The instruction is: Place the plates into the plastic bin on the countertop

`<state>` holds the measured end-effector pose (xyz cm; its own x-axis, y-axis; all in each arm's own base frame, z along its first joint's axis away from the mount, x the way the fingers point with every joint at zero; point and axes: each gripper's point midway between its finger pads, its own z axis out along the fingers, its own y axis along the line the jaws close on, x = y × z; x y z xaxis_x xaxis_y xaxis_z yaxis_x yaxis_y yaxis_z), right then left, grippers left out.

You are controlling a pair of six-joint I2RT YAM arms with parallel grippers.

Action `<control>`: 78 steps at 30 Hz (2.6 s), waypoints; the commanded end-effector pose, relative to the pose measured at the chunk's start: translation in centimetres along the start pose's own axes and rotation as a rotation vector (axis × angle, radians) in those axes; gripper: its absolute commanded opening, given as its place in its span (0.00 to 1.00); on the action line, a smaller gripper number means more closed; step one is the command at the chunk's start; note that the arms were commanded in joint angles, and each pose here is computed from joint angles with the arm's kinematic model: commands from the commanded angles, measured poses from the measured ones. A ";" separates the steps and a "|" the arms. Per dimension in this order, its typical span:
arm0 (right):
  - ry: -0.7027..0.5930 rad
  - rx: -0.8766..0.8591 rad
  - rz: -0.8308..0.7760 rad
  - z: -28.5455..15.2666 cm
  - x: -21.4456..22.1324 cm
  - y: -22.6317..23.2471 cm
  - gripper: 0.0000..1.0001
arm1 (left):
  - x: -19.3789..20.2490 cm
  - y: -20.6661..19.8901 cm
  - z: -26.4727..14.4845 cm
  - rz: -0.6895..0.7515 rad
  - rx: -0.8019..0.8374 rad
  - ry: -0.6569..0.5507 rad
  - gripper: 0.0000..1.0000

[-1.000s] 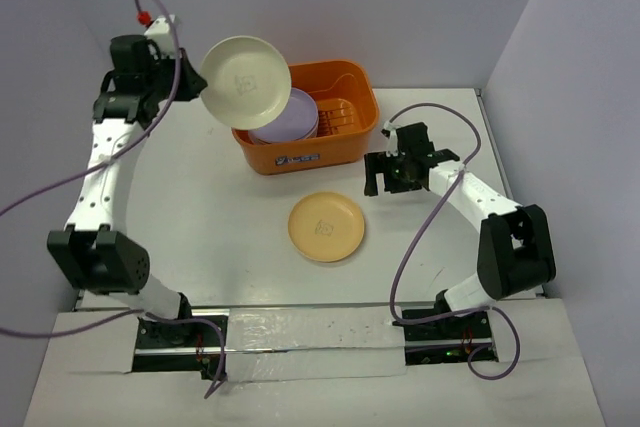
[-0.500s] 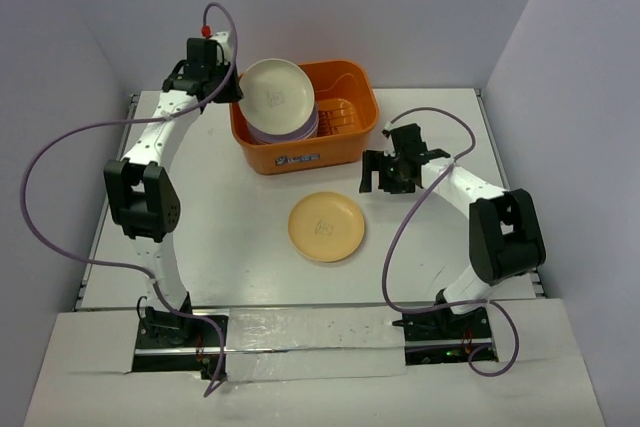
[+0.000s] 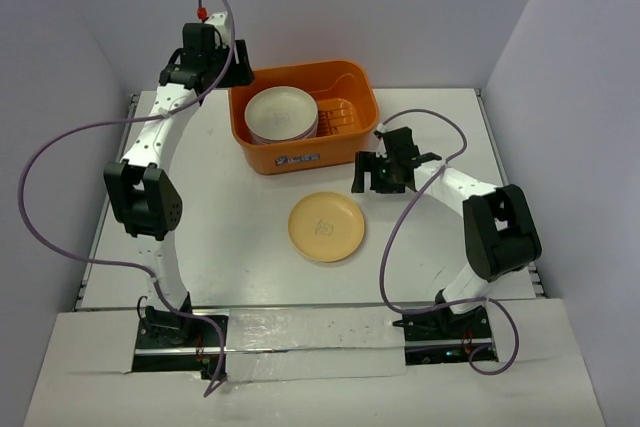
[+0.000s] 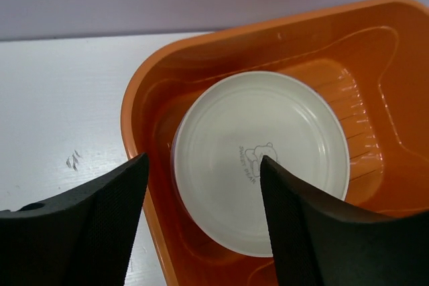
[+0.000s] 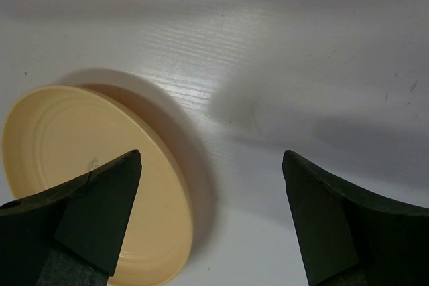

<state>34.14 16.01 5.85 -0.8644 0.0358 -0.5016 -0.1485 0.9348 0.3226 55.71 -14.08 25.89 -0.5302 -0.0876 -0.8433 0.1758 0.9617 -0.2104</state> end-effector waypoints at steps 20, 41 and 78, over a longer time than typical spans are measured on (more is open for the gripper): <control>0.161 -0.176 0.005 2.0 7.5 2.3 0.55 | -8.1 -1.7 -12.2 0.117 0.017 -0.241 0.83; -0.300 -0.308 -0.386 -16.4 -5.3 7.2 0.00 | -7.0 3.7 -13.8 -0.051 -0.034 -0.220 0.99; -0.474 -0.226 0.087 1.3 -27.4 16.1 0.00 | 0.2 15.1 -18.4 -0.246 -0.452 -0.202 0.99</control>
<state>54.30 30.61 20.56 -0.6468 0.2437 -0.7227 -0.2244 0.8448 0.4858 43.05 4.96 29.91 -0.3916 -0.3181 -0.8634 -0.3302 0.9244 -0.1908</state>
